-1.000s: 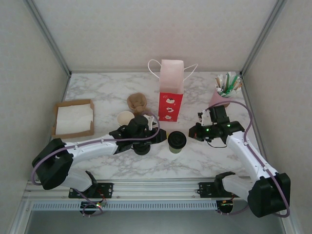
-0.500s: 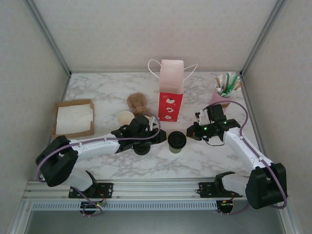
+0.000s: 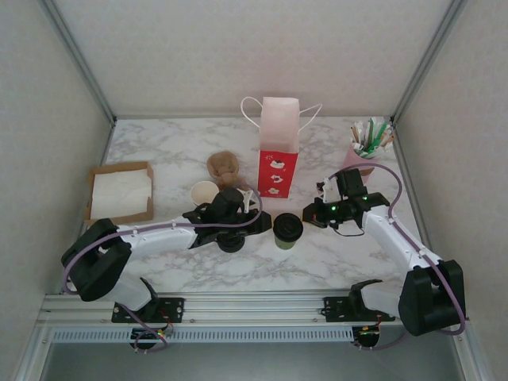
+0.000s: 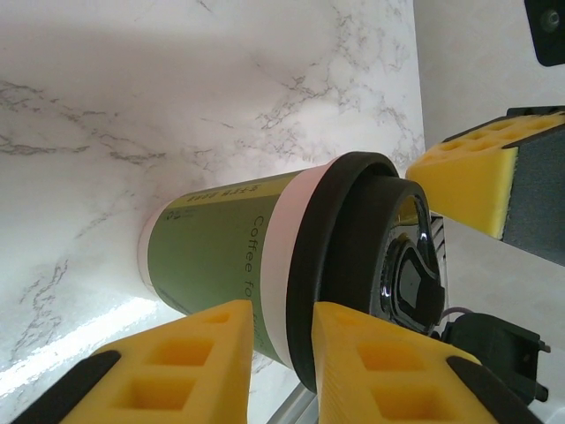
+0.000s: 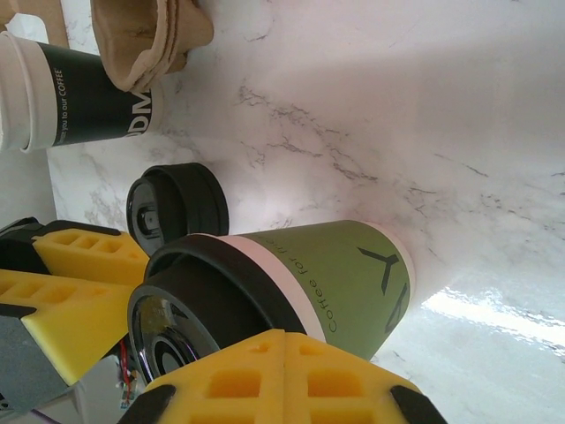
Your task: Pack the takeout coffee
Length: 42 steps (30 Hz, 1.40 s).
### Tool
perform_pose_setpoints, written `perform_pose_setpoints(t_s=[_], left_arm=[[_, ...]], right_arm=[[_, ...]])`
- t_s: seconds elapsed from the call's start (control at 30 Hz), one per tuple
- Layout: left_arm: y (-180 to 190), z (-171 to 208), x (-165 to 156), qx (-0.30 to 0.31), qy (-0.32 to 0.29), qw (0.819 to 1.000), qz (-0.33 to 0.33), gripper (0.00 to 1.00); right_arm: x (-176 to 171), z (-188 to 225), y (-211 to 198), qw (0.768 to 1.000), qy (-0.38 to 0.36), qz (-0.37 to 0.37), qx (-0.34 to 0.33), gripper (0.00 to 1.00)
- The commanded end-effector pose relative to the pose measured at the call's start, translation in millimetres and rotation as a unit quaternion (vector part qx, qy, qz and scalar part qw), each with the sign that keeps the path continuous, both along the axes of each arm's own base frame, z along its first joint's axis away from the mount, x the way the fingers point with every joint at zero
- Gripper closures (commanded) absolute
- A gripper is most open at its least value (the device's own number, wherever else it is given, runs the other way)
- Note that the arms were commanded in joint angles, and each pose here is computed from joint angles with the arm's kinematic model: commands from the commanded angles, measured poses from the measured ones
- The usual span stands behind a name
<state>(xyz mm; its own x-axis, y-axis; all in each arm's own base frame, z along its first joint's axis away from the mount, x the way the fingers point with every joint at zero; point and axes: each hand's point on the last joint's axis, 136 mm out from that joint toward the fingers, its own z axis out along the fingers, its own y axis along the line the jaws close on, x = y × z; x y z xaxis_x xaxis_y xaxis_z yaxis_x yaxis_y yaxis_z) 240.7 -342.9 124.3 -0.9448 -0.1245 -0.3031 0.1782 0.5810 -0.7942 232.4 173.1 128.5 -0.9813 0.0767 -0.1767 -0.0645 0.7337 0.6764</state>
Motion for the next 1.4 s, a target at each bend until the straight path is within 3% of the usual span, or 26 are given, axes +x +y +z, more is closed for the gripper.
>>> perform_pose_setpoints(t_s=[0.0, 0.9, 1.13, 1.37], left_arm=[[1, -10, 1, 0.006, 0.004, 1.0, -0.006, 0.75], [11, -32, -11, 0.019, 0.027, 0.999, -0.004, 0.75], [12, -7, -6, 0.015, 0.002, 1.0, 0.002, 0.66], [17, 6, -2, 0.011, -0.008, 1.0, 0.007, 0.65]], right_arm=[[-6, -10, 0, 1.0, 0.019, 0.008, 0.0, 1.0], [-14, -19, 3, 0.999, 0.035, 0.02, -0.022, 1.0], [-12, -13, 1, 0.999, 0.026, 0.017, -0.028, 1.0], [-10, -11, 2, 0.999, 0.023, 0.018, -0.028, 1.0]])
